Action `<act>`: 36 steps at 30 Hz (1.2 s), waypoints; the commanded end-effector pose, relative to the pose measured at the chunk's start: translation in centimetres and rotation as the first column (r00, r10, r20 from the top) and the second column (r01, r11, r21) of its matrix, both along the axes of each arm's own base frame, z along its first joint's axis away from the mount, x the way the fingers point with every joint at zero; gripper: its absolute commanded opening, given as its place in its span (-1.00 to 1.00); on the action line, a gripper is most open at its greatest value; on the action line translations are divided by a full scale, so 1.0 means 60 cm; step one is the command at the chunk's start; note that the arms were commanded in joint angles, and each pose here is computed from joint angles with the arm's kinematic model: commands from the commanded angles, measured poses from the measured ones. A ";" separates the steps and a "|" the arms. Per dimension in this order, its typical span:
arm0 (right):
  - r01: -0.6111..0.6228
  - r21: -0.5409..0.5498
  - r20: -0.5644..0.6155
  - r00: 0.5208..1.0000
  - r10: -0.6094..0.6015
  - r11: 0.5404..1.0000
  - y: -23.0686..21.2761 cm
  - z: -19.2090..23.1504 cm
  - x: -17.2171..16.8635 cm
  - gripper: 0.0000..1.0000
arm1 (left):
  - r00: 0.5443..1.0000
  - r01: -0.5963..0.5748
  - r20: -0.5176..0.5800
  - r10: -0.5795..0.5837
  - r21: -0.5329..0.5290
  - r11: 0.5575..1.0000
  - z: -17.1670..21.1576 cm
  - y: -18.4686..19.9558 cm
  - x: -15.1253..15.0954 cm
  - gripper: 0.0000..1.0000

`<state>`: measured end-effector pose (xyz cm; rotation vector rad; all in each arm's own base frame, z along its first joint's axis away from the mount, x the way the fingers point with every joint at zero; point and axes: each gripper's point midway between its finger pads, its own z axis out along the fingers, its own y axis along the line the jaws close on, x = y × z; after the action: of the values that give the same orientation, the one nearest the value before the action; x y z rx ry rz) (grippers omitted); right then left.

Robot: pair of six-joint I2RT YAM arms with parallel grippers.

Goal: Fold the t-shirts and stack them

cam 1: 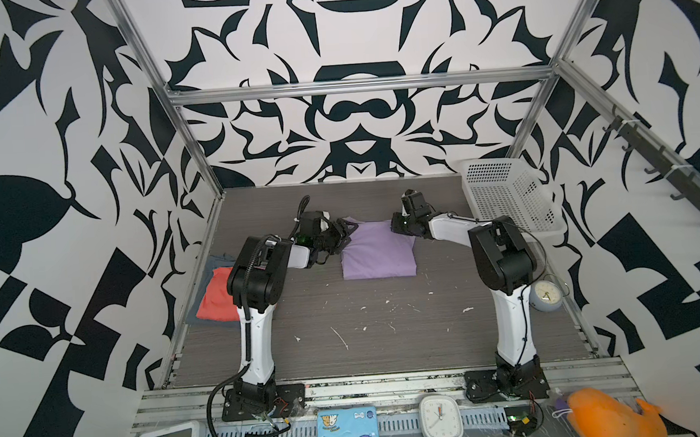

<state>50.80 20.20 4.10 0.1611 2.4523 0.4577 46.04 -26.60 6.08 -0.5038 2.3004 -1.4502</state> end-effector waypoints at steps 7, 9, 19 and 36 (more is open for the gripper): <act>-0.051 -0.078 0.092 0.994 0.058 0.996 -0.015 0.124 -0.036 -0.34 | 0.994 0.069 0.069 -0.084 0.195 0.978 0.064 0.029 -0.075 0.63; -0.040 -0.102 0.094 0.994 0.050 0.994 -0.012 0.138 -0.057 -0.33 | 0.988 0.094 0.093 -0.123 0.269 0.959 0.075 0.042 -0.097 0.68; 0.016 -0.086 0.040 0.999 -0.013 0.996 0.033 0.112 -0.146 -0.30 | 0.948 0.280 0.016 -0.318 0.438 0.854 0.032 0.068 -0.175 0.86; 0.010 -0.256 -0.193 0.979 -0.062 0.967 0.043 -0.090 -0.186 -0.34 | 0.942 0.335 -0.118 -0.314 0.375 0.865 -0.098 0.041 -0.189 0.85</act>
<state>41.43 23.07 2.49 0.1535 2.5591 0.1630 36.80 -24.48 4.78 0.0640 2.5955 -1.0477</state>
